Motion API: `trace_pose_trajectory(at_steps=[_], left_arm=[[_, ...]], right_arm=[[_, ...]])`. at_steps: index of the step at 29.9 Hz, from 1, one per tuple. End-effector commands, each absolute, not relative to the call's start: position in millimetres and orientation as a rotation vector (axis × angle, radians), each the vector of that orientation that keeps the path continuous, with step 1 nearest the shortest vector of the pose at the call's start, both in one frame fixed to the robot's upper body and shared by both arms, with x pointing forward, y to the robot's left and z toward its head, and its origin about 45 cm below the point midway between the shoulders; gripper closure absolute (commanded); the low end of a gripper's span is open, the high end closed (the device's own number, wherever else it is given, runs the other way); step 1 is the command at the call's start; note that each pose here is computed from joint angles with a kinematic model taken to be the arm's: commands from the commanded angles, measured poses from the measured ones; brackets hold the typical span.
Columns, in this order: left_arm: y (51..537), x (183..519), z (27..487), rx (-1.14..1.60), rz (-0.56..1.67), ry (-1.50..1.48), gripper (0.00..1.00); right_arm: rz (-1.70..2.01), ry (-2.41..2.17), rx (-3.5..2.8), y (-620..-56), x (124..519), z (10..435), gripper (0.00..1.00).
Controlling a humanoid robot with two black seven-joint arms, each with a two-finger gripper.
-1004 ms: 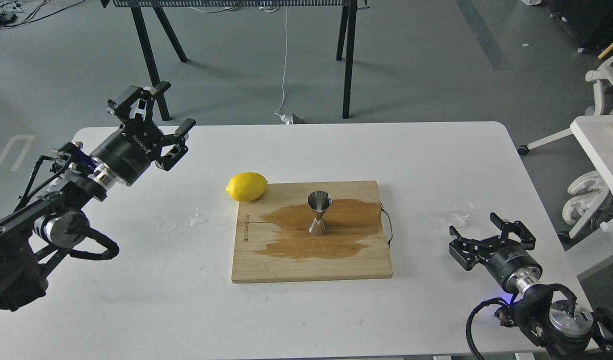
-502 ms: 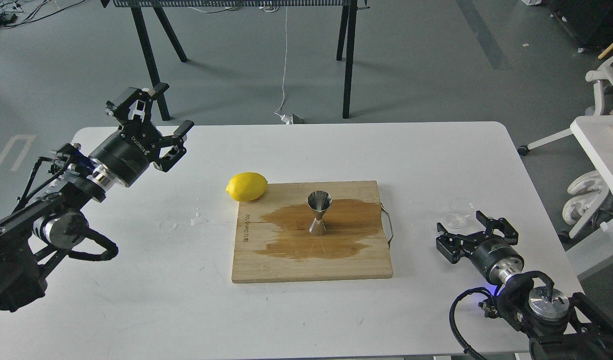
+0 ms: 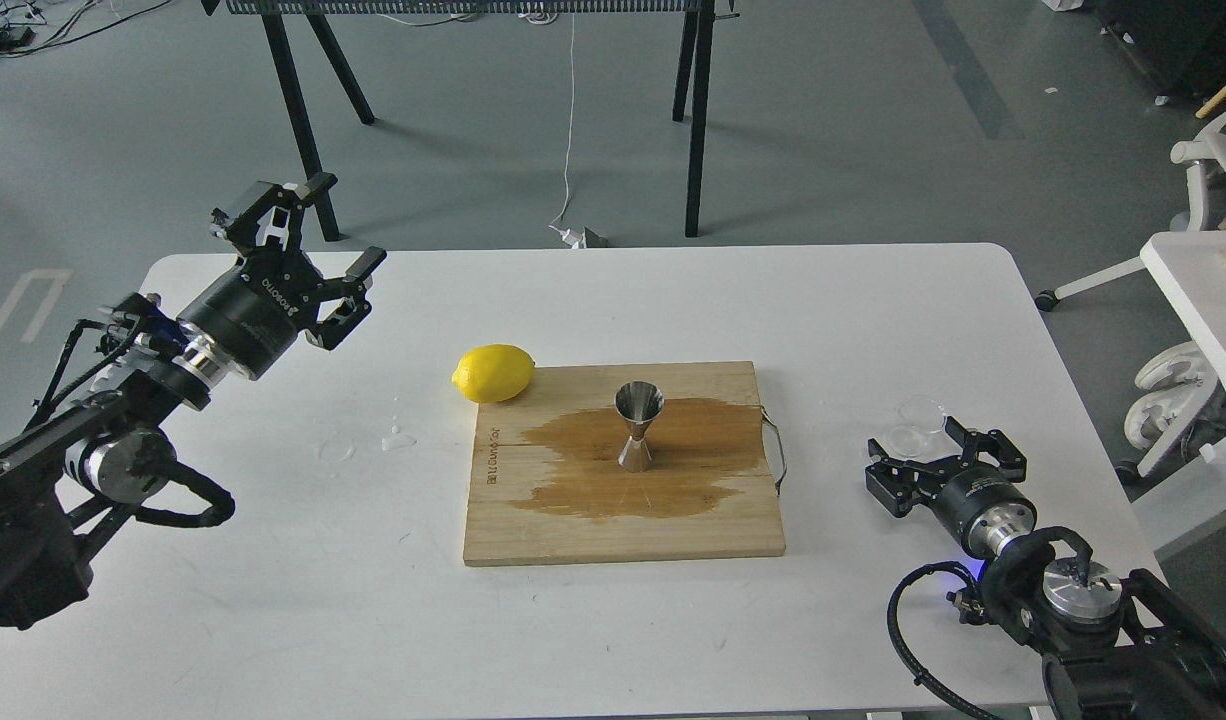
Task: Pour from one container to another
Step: 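Grasp the small clear glass cup with the right gripper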
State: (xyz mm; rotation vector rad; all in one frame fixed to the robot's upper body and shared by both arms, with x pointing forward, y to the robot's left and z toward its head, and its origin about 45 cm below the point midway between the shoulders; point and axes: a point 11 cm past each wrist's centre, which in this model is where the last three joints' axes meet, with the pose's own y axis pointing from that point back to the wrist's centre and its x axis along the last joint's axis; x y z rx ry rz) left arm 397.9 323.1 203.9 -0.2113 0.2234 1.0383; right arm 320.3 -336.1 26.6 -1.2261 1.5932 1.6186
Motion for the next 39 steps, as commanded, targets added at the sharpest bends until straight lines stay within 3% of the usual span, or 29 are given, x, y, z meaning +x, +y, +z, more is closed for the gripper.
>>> trace_pose_trajectory(at_steps=[1, 7, 16, 33, 39], left_arm=[[322.6, 398.0, 203.9, -0.214, 1.038, 0.225, 0.1], [324.4, 397.6, 202.0, -0.209, 1.044, 0.227, 0.1], [329.5, 398.7, 200.7, -0.204, 1.06, 0.225, 0.1], [336.4, 399.3, 196.5, -0.192, 1.082, 0.227, 0.1], [336.2, 399.1, 196.1, -0.19, 1.082, 0.227, 0.1]], right_arm=[[1.613, 1.589, -1.234, -335.5, 324.0, 29.2, 0.17], [1.612, 1.591, -1.239, -335.7, 324.9, 29.7, 0.35], [1.641, 1.597, -1.275, -327.1, 321.5, 25.2, 0.53], [1.634, 1.568, -1.306, -321.7, 322.9, 29.0, 0.57], [1.602, 1.436, -1.443, -295.0, 330.2, 58.7, 0.58]])
